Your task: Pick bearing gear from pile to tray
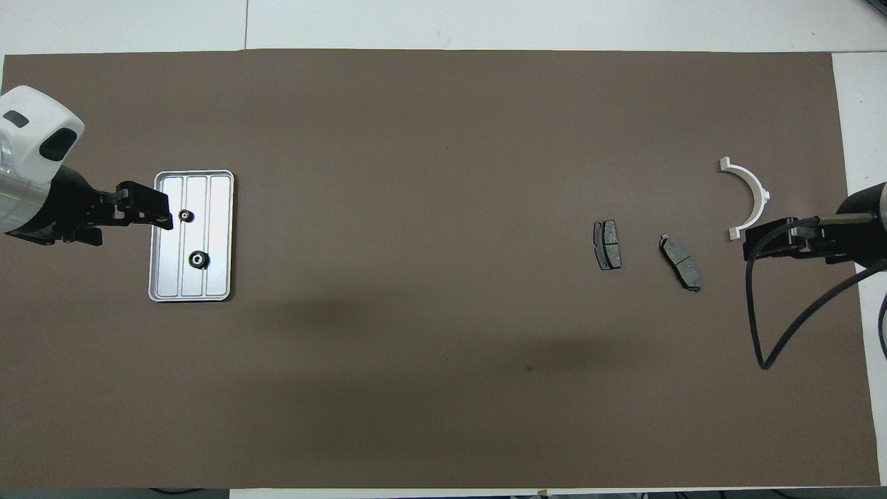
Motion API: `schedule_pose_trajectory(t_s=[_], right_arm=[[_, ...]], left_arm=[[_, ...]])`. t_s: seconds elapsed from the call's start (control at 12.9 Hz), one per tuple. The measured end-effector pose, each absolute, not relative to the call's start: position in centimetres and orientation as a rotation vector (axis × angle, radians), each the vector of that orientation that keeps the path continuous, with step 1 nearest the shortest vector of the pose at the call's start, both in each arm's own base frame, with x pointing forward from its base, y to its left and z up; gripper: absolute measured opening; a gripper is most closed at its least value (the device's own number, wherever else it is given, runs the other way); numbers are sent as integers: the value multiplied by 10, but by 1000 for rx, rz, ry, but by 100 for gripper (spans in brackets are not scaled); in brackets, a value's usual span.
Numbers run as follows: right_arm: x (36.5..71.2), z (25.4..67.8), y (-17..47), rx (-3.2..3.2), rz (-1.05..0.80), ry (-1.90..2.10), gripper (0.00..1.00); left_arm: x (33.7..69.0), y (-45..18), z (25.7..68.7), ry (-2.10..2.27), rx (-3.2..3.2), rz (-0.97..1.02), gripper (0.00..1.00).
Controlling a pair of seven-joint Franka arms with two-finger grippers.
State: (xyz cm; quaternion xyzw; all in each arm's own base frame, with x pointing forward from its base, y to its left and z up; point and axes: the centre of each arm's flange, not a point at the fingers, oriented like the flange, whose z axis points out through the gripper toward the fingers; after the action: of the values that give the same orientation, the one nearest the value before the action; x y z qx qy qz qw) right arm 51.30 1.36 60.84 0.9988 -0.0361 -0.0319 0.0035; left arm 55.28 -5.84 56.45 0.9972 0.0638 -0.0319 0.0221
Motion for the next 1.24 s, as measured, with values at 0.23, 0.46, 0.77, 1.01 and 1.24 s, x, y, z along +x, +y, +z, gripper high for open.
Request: schedule_pose_trajectory(t_s=[0.23,0.46,0.77,1.01,1.24], right_arm=[[513,608,14,3131,-100,-113,100],[513,608,14,3131,-100,-113,100],[513,608,14,3131,-100,-113,100],[513,608,14,3131,-100,-113,100],[513,609,14,3131,-100,-113,100]], left_arm=[[555,-56,566,196,3111,-66,100],[556,-55,566,197,3113,-59,100],[557,-51,567,208,3113,-46,100],[557,-50,567,210,3113,-46,100],[557,-50,567,210,3113,-45,100]])
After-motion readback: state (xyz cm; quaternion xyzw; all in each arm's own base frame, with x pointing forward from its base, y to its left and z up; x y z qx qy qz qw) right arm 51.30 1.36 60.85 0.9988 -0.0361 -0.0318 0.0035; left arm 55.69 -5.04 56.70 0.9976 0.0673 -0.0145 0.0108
